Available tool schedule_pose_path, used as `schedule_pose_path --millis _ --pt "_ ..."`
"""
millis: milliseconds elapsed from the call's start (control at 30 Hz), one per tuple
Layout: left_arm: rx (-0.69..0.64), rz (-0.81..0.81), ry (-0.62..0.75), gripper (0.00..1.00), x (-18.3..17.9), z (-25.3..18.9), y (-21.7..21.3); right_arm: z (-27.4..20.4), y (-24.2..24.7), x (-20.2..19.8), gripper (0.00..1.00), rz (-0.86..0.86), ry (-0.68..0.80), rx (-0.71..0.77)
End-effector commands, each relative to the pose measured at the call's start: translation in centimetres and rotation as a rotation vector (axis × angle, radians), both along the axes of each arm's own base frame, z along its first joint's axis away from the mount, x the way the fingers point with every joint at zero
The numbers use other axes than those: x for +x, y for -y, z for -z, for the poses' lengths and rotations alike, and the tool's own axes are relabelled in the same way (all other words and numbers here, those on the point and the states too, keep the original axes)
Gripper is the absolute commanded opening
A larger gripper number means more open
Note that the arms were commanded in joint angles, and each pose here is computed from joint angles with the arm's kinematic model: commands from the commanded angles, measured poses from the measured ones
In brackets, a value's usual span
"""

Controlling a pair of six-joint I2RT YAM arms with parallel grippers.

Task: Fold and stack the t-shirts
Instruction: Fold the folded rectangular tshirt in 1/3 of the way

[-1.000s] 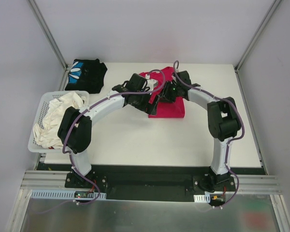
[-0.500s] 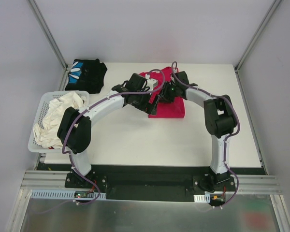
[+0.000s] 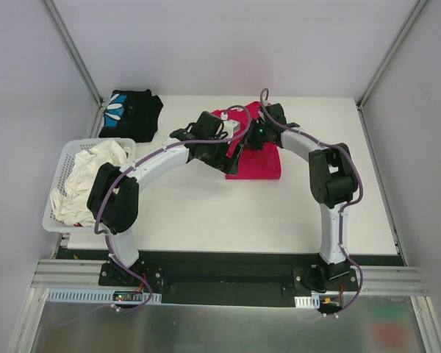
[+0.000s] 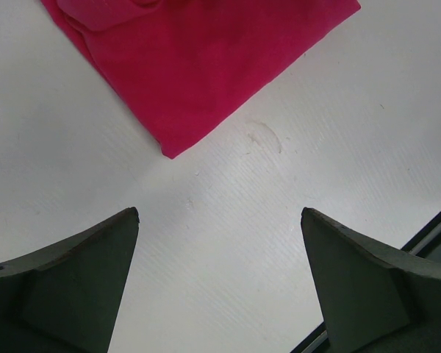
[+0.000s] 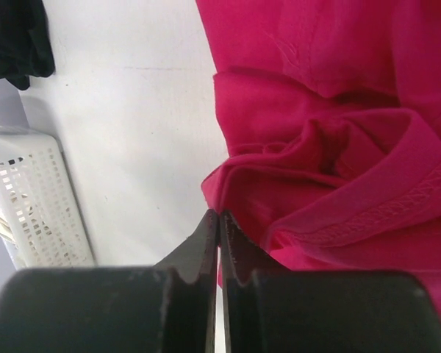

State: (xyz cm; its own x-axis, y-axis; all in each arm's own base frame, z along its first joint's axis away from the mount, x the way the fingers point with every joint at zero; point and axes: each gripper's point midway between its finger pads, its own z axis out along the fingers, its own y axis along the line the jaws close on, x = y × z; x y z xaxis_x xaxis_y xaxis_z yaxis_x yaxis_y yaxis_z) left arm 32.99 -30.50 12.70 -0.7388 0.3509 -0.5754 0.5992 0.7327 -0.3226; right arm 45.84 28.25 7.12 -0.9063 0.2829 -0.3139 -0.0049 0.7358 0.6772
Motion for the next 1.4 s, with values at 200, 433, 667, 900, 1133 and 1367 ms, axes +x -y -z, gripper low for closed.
schedule_pose_path --millis 200,433,667,900,1133,1367 --pt "-0.008 0.019 0.046 0.91 0.0 -1.1 0.3 -2.8 -0.4 3.0 0.01 -0.006 0.074 0.028" --pt "-0.007 0.020 0.046 0.91 0.2 -1.0 0.4 -3.3 -0.5 5.4 0.01 0.003 0.087 0.037" --pt "-0.004 0.021 0.040 0.91 0.6 -0.6 0.7 -2.6 -0.7 7.1 0.03 -0.002 0.073 0.045" --pt "-0.008 0.029 0.043 0.91 1.0 -0.6 1.1 -0.5 -1.1 7.4 0.05 -0.005 0.030 0.049" --pt "-0.021 0.033 0.047 0.91 1.5 -0.9 1.7 0.7 -1.3 7.5 0.31 -0.016 0.010 0.047" --pt "-0.024 0.026 0.047 0.91 1.4 -1.1 1.6 -4.1 2.3 8.4 0.37 0.025 0.093 0.043"
